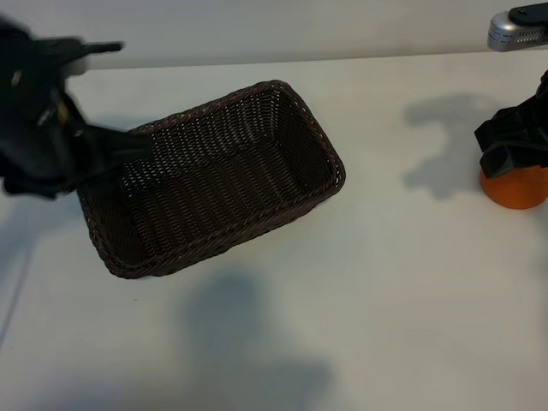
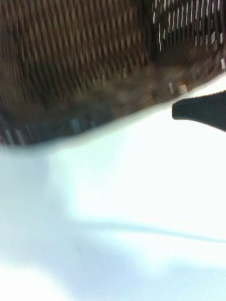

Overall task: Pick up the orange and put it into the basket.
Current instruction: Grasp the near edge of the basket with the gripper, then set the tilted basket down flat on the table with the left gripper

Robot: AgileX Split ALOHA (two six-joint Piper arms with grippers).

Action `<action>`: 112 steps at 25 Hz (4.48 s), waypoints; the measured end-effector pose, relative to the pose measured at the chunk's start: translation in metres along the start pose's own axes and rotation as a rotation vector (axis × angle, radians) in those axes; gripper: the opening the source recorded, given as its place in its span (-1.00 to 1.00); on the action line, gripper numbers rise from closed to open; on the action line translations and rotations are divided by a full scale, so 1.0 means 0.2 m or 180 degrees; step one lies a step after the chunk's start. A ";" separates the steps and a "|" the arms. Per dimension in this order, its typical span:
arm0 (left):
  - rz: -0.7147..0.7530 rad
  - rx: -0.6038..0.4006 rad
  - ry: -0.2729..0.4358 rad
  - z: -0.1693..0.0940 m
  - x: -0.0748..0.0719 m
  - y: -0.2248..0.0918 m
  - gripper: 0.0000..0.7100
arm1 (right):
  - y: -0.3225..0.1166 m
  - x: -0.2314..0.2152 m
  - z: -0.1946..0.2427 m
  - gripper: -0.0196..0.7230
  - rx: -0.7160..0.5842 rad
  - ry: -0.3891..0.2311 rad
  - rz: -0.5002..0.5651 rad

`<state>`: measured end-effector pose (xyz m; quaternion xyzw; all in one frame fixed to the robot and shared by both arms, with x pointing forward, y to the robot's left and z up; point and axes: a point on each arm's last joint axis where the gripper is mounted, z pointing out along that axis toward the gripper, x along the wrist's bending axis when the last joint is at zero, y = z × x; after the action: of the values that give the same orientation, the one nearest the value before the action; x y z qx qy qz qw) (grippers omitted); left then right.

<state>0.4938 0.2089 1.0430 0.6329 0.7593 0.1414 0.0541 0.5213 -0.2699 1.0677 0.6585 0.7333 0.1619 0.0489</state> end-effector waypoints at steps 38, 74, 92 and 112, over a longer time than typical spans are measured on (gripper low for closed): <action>-0.0574 0.0446 -0.0248 0.61 0.02 0.06 0.60 | 0.00 0.01 0.00 0.64 -0.0007 0.0053 -0.0034; -0.0629 0.0392 -0.0411 0.71 -0.03 0.08 0.19 | 0.00 0.01 0.00 0.64 0.0013 0.0055 -0.0036; -0.0663 0.0286 -0.0926 0.55 0.08 0.13 -0.07 | 0.00 0.01 0.00 0.64 0.0013 0.0058 -0.0034; -0.0570 0.0084 -0.1994 0.41 0.14 0.20 -0.08 | 0.00 0.01 0.00 0.64 0.0012 0.0066 -0.0029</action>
<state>0.5474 0.2541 0.9780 0.5770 0.7602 -0.0754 0.2890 0.5208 -0.2681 1.0679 0.6536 0.7371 0.1671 0.0407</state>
